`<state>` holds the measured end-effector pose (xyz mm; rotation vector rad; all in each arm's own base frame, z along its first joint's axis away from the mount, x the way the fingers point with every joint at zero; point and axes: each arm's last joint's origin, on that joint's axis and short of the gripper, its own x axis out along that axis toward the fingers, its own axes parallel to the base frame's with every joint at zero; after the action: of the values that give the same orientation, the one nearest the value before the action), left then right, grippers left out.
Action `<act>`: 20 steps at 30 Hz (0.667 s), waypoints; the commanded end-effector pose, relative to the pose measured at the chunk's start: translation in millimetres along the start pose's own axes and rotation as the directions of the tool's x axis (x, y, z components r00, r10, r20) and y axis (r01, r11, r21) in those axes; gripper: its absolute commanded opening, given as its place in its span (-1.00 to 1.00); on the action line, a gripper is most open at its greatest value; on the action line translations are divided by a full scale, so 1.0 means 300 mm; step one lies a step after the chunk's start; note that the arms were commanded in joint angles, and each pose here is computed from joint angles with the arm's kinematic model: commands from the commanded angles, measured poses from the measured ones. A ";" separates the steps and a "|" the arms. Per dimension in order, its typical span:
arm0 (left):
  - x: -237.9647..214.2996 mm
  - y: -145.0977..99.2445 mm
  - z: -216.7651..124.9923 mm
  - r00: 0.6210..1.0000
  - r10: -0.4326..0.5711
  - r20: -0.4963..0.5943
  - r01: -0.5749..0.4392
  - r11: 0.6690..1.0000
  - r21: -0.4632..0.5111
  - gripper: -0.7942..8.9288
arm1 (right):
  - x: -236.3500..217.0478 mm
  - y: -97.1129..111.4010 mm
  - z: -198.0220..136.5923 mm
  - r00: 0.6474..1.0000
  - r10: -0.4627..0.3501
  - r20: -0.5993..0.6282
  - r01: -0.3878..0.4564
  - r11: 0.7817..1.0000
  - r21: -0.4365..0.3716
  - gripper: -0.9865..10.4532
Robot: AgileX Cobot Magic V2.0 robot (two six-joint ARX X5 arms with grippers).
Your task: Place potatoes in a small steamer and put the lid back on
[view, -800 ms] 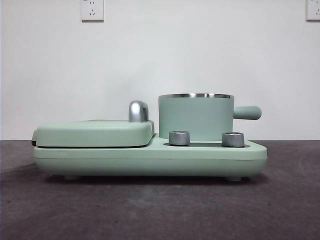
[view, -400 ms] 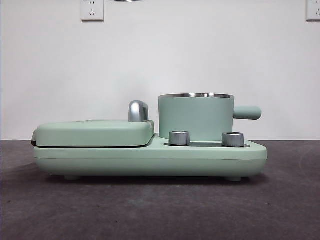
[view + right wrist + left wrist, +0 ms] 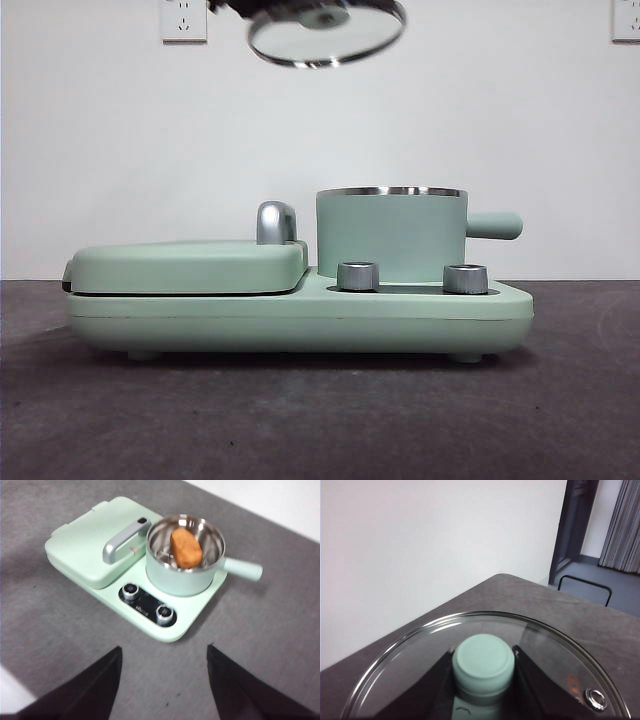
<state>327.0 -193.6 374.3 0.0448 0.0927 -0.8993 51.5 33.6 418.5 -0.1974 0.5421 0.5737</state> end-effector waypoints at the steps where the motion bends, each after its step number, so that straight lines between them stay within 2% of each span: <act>1: 0.044 -0.006 0.011 0.998 -0.021 0.063 0.021 1.000 -0.006 -0.82 | -0.018 0.001 -0.008 1.000 0.003 0.000 -0.003 0.998 0.060 -0.37; 12: 0.222 0.028 -0.063 0.999 -0.043 0.018 0.043 0.999 -0.022 -0.82 | -0.025 0.002 -0.020 1.000 0.003 -0.019 -0.002 0.999 0.053 -0.37; 20: 0.284 0.033 -0.126 0.999 -0.046 -0.024 0.046 0.999 0.010 -0.82 | -0.025 0.002 -0.021 1.000 0.002 -0.020 -0.001 0.999 0.052 -0.37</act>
<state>383.8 -243.7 321.0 0.0482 0.1655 -0.9324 42.1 27.3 414.6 -0.1645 0.5837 0.5557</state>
